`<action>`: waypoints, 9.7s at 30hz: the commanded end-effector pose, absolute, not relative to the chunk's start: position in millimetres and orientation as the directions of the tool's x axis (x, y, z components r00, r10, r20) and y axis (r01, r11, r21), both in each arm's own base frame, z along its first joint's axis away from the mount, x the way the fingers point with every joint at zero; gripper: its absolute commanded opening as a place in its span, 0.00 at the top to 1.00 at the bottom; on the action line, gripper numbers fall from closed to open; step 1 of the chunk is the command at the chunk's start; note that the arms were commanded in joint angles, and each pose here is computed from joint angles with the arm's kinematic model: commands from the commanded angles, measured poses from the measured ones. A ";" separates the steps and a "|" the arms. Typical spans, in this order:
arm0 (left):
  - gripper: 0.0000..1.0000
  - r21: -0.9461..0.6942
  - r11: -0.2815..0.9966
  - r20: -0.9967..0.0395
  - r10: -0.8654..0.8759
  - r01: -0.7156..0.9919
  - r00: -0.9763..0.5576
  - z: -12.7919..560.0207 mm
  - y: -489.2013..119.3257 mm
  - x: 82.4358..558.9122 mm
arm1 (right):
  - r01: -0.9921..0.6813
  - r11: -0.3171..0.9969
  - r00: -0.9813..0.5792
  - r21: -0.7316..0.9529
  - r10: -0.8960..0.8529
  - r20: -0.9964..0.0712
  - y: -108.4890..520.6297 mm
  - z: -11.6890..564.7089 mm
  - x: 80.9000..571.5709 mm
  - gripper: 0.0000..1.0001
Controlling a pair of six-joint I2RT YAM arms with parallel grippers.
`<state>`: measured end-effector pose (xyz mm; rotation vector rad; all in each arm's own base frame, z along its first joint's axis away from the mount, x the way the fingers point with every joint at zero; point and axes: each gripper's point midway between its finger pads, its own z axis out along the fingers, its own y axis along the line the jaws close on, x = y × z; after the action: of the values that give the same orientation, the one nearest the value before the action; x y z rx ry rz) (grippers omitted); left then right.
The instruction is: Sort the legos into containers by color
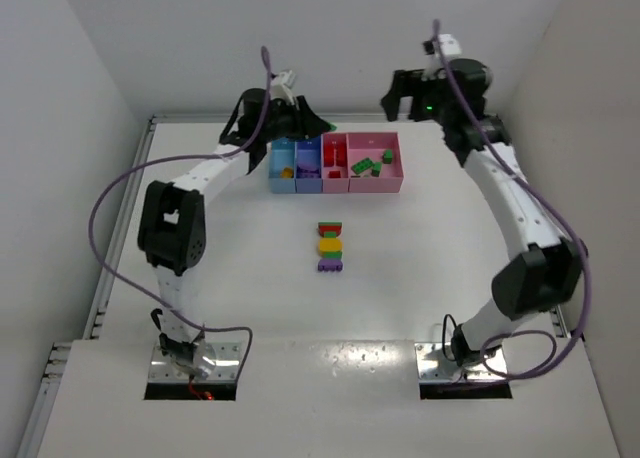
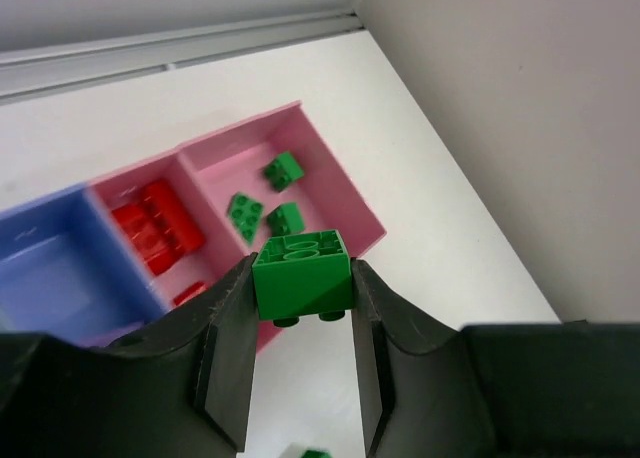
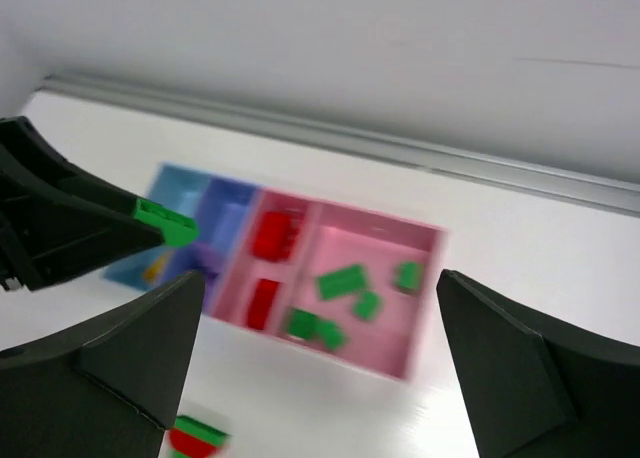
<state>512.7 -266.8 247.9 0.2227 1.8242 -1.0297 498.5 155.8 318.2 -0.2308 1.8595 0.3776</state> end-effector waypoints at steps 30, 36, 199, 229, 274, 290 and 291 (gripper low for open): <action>0.00 -0.392 0.771 -0.901 -0.212 0.502 -0.378 309.1 -275.4 548.1 | -0.581 0.757 -0.716 0.297 -0.303 -0.629 221.2 149.5 324.8 0.04; 0.00 -0.379 0.812 -0.880 -0.169 0.443 -0.443 313.3 -197.2 506.1 | -0.419 0.841 -0.837 0.343 -0.211 -0.505 246.3 109.7 328.3 0.04; 0.89 -0.706 0.049 -0.706 -0.137 0.707 -0.695 299.4 -220.9 326.7 | -0.747 -0.059 -0.656 0.662 -0.090 -0.749 339.2 274.9 326.9 0.15; 0.89 -0.702 0.045 -0.709 -0.140 0.711 -0.691 302.2 -226.4 321.4 | -0.748 -0.033 -0.658 0.663 -0.095 -0.747 371.0 263.6 326.7 0.84; 0.10 -0.727 0.112 -0.685 -0.183 0.677 -0.705 294.0 -214.6 319.0 | -0.776 -0.075 -0.621 0.627 -0.089 -0.779 372.5 282.3 310.5 1.00; 0.41 -0.715 0.108 -0.698 -0.173 0.691 -0.695 293.2 -211.1 312.8 | -0.778 -0.060 -0.620 0.626 -0.092 -0.779 360.4 277.7 307.0 1.00; 0.43 -0.715 0.108 -0.698 -0.173 0.691 -0.695 293.2 -211.1 312.8 | -0.778 -0.060 -0.619 0.625 -0.092 -0.780 359.1 278.8 304.7 1.00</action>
<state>320.5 -214.1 279.6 0.4410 1.7866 -1.6946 312.7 367.0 249.5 -0.8581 1.8264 1.7655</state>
